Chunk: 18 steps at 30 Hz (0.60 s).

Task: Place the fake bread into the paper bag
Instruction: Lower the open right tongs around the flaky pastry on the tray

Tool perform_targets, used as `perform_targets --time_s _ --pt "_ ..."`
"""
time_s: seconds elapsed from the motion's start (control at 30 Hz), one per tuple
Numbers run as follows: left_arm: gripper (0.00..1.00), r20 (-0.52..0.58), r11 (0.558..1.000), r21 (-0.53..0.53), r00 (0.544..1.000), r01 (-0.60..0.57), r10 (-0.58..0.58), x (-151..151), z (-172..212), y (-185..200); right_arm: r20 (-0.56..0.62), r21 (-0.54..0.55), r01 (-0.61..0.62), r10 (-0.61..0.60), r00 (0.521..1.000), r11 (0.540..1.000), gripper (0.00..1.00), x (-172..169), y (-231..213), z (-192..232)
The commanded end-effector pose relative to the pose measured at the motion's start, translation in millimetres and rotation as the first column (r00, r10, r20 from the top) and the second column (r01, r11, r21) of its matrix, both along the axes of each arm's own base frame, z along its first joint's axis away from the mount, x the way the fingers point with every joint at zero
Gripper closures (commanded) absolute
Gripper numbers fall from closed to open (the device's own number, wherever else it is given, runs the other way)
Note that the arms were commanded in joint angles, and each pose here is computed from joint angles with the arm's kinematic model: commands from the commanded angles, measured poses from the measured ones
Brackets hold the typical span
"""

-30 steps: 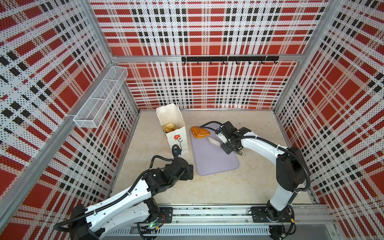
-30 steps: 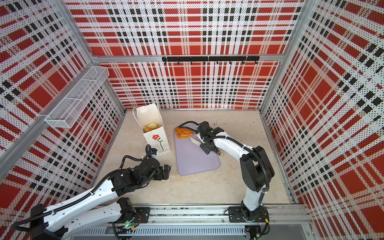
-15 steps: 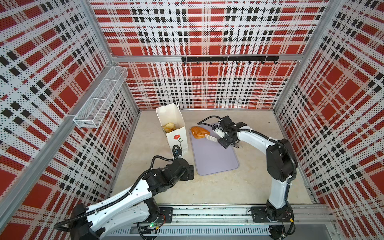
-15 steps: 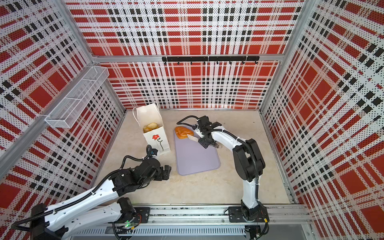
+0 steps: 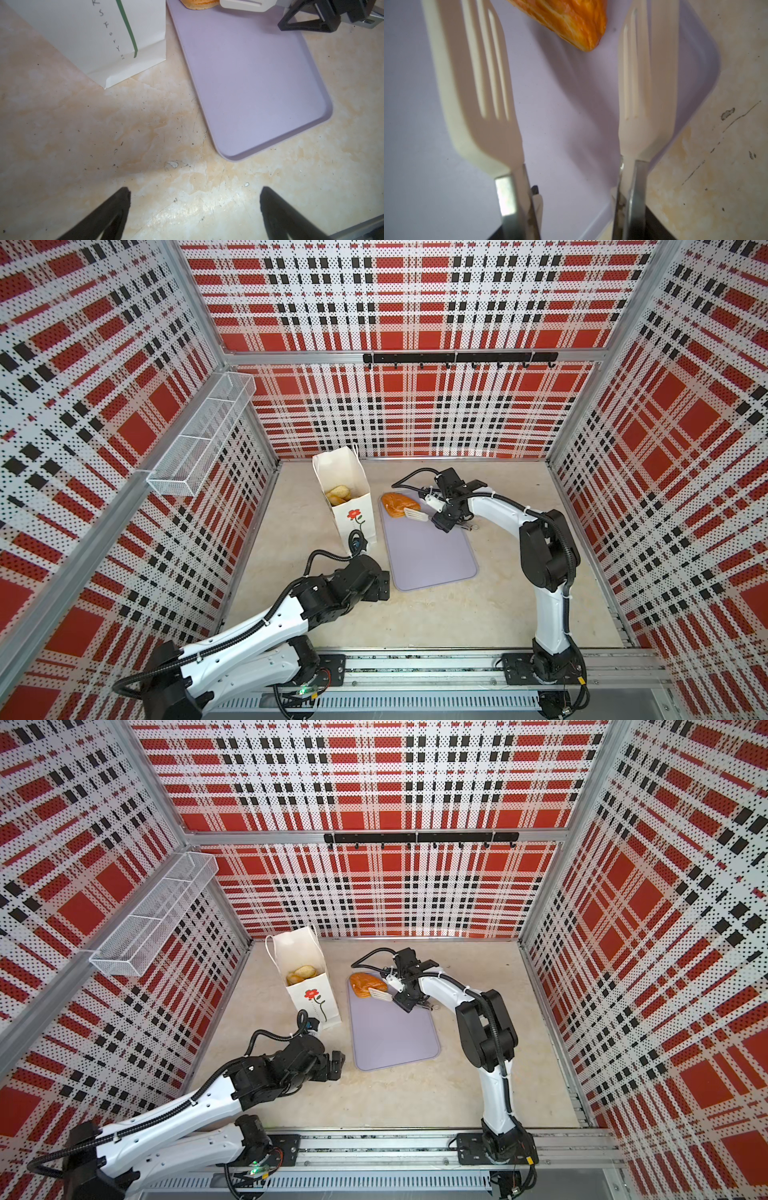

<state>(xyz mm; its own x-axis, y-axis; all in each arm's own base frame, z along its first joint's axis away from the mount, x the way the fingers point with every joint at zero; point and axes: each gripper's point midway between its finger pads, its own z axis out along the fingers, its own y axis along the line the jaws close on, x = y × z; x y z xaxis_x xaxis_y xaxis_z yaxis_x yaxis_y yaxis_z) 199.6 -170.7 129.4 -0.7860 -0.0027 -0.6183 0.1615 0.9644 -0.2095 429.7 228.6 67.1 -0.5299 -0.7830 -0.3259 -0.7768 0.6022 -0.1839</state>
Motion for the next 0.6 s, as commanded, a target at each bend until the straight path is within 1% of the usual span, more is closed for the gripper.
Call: perform_targets --time_s 0.0,0.1,0.23,0.37,0.57 --pt "0.01 0.007 1.000 -0.014 1.000 -0.008 0.008 2 0 -1 0.012 0.047 -0.044 0.043 0.999 0.998 0.39 8 13 6" --pt "0.01 0.008 1.000 -0.013 1.000 -0.010 0.010 2 0 -1 -0.042 0.072 -0.053 0.056 0.998 0.996 0.41 -2 17 6" --pt "0.01 0.010 1.000 -0.019 1.000 -0.009 0.009 2 1 -1 -0.075 0.080 -0.066 0.072 0.995 0.995 0.43 -18 18 8" --pt "0.01 0.011 1.000 -0.019 1.000 -0.008 0.008 1 1 -1 -0.095 0.064 -0.068 0.074 0.993 0.996 0.44 -35 16 10" --pt "0.01 0.015 1.000 -0.025 1.000 -0.009 0.009 -1 0 -1 -0.112 0.019 -0.034 0.036 0.993 0.999 0.45 -56 10 12"
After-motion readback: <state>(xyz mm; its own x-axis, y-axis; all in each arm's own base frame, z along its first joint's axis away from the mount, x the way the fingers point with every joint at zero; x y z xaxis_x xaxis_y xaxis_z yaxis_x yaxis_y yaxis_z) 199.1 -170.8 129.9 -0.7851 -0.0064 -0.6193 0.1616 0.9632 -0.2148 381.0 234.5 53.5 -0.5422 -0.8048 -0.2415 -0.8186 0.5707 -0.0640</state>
